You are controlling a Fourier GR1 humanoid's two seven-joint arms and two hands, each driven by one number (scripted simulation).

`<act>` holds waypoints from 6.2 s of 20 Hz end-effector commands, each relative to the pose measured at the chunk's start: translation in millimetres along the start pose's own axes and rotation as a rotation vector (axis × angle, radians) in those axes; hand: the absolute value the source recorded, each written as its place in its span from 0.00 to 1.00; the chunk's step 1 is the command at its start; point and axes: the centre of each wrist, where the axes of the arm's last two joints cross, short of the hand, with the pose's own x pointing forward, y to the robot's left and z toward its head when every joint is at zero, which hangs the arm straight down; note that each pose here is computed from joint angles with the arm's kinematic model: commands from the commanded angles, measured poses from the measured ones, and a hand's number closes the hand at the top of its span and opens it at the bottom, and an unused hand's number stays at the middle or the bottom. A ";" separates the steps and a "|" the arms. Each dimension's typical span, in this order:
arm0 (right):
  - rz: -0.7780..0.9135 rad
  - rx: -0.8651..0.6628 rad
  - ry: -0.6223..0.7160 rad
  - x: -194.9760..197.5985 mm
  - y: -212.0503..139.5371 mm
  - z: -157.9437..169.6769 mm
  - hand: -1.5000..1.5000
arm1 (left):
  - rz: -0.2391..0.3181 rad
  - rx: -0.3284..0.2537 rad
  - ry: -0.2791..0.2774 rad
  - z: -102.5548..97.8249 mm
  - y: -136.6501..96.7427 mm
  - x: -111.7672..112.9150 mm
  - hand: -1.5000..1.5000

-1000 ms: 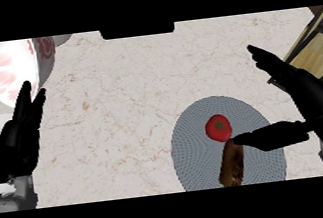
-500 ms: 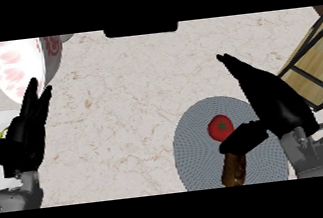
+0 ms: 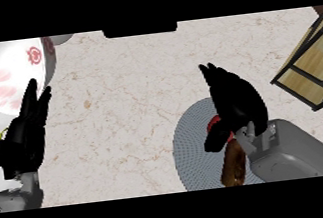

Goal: Pick the tomato from the placemat and place it in the tiered shelf

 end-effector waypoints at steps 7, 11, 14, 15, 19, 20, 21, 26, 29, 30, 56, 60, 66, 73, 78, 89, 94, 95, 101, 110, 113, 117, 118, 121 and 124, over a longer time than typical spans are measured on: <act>0.122 0.027 0.247 -3.1 20.6 -18.0 0.00 | 0.000 -0.010 0.009 10.5 -5.2 -4.0 0.50; 0.114 0.045 0.247 -7.8 26.8 -12.6 0.00 | 0.009 -0.001 0.007 9.8 20.1 4.5 0.50; 0.087 0.038 0.230 -12.6 29.9 -20.2 0.00 | 0.001 0.007 -0.004 17.2 -6.9 5.1 0.50; 0.098 0.047 0.236 -25.7 39.1 -11.0 0.00 | -0.029 0.006 -0.003 3.8 22.8 13.3 0.50; 0.110 0.048 0.254 -29.8 41.8 -17.1 0.00 | 0.003 0.010 0.000 1.0 27.6 -2.5 0.50; 0.101 0.063 0.246 -39.4 37.5 -21.2 0.00 | -0.007 0.026 0.005 4.6 -7.2 -2.0 0.50; 0.101 0.058 0.236 -29.5 40.6 -17.7 0.00 | -0.008 0.013 -0.003 -9.9 -14.6 0.7 0.50; 0.091 0.047 0.221 -35.4 71.0 -24.8 0.00 | 0.002 0.000 0.006 -0.9 14.7 3.5 0.50; 0.078 0.038 0.193 -33.1 66.8 -20.8 0.00 | -0.004 0.025 -0.001 7.7 5.6 1.3 0.50; 0.083 0.053 0.191 -58.6 74.8 -24.0 0.00 | 0.004 0.021 -0.011 1.5 -9.8 31.1 0.50; 0.329 0.154 -0.299 -138.7 68.8 -26.8 1.00 | 0.000 0.047 0.004 3.9 7.7 -4.7 0.50; 0.324 0.208 -0.505 -176.3 38.2 -16.7 1.00 | 0.000 0.094 0.022 3.9 19.1 -7.6 0.50; 0.206 0.158 -0.727 -245.5 -42.7 2.3 1.00 | -0.014 0.099 0.031 9.8 25.4 -12.4 0.50; -0.201 -0.051 -0.760 -331.4 -143.2 29.4 1.00 | -0.014 0.096 0.025 14.2 25.8 -5.9 0.50; -0.279 -0.218 -0.683 -388.6 -224.3 77.7 1.00 | 0.007 0.026 0.012 22.1 12.0 -6.7 0.50; -0.325 -0.265 -0.556 -410.9 -230.5 56.4 1.00 | 0.015 -0.017 -0.012 -12.2 2.8 5.5 0.50; -0.362 -0.291 -0.557 -401.0 -228.3 29.7 1.00 | 0.010 -0.017 -0.020 11.2 -7.4 -10.2 0.50; -0.378 -0.311 -0.546 -398.9 -243.4 30.2 1.00 | 0.019 -0.018 -0.008 -3.4 -9.9 -0.8 0.50; -0.407 -0.312 -0.542 -391.7 -206.8 -17.6 1.00 | -0.009 -0.052 -0.018 7.1 0.8 4.7 0.50; -0.434 -0.333 -0.597 -357.4 -204.8 -61.2 1.00 | 0.004 -0.043 -0.019 -6.8 -16.4 13.4 0.50; -0.333 -0.338 -0.577 -347.5 -199.4 -73.4 1.00 | 0.004 -0.040 -0.014 4.3 -11.1 6.6 0.50; -0.566 -0.312 -0.510 -355.4 -165.4 -88.2 1.00 | 0.009 -0.028 -0.021 9.9 7.4 1.1 0.50; -0.559 -0.275 -0.516 -339.9 -194.2 -88.3 0.00 | 0.026 -0.042 -0.016 -2.4 -20.5 1.2 0.50; -0.536 -0.238 -0.521 -343.5 -176.1 -93.8 0.00 | 0.023 -0.036 -0.010 -6.1 -7.6 5.4 0.50; -0.532 -0.228 -0.542 -345.2 -171.1 -95.3 0.00 | 0.000 -0.055 -0.017 -5.9 -18.0 12.6 0.50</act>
